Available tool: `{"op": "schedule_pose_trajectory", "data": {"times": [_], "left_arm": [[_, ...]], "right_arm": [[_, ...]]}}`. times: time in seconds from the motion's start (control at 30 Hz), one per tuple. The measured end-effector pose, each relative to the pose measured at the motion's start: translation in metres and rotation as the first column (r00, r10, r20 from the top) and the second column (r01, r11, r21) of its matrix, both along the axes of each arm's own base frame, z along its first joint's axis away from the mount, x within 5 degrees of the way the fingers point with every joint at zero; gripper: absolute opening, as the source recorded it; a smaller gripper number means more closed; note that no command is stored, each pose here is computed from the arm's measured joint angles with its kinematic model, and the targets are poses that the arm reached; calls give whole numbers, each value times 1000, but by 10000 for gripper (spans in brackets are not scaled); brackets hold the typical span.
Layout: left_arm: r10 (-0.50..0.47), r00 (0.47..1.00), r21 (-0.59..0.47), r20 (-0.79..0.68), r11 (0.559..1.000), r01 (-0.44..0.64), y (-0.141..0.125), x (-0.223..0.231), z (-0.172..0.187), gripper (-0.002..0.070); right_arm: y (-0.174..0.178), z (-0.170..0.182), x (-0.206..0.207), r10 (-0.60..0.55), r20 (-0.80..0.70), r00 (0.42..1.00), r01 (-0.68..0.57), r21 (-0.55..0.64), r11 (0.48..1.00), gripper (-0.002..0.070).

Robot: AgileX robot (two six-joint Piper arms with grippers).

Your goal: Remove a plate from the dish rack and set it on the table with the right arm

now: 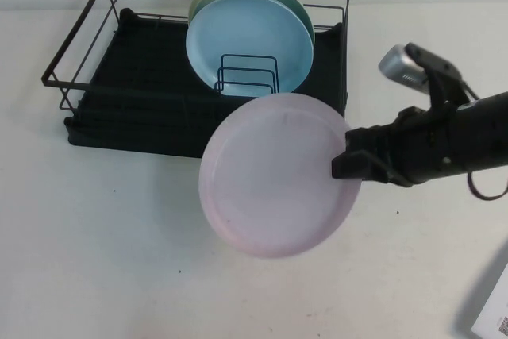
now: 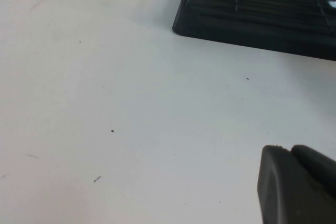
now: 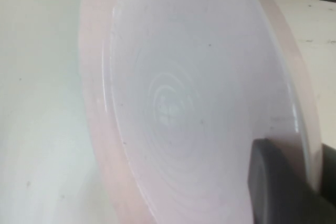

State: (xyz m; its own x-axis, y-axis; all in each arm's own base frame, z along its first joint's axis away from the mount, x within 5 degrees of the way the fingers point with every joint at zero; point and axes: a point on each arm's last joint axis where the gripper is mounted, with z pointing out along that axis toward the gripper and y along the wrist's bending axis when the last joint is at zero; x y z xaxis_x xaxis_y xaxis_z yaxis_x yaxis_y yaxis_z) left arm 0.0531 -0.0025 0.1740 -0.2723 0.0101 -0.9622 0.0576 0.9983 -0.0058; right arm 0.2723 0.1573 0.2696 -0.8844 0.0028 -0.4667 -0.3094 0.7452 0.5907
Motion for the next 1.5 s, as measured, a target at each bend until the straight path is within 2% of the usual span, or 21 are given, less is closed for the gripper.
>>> {"op": "schedule_pose_trajectory", "data": {"times": [0.23,0.4,0.7,0.83,0.97,1.1,1.2,1.3,1.5], "left_arm": [[0,1000,0,0,1000,0,0,0,0,-4],[0,1000,0,0,1000,0,0,0,0,-4],[0,1000,0,0,1000,0,0,0,0,-4],[0,1000,0,0,1000,0,0,0,0,-4],[0,1000,0,0,1000,0,0,0,0,-4],[0,1000,0,0,1000,0,0,0,0,-4],[0,1000,0,0,1000,0,0,0,0,-4],[0,1000,0,0,1000,0,0,0,0,-4],[0,1000,0,0,1000,0,0,0,0,-4]], "right_arm": [[15,-52,25,-4,-105,994,8,41,999,62],[20,-86,36,-12,-162,987,16,28,999,62],[20,-100,41,-52,-185,981,56,18,998,69],[18,-102,43,-64,-168,984,65,-1,998,158],[18,-103,44,-71,-157,985,70,-11,997,306],[17,-103,45,-76,-151,986,74,-16,997,354],[16,-99,44,-60,-130,990,57,-28,998,343],[14,-82,39,-12,-74,997,9,-42,999,291],[5,-14,10,108,109,988,-103,-49,993,56]]}}
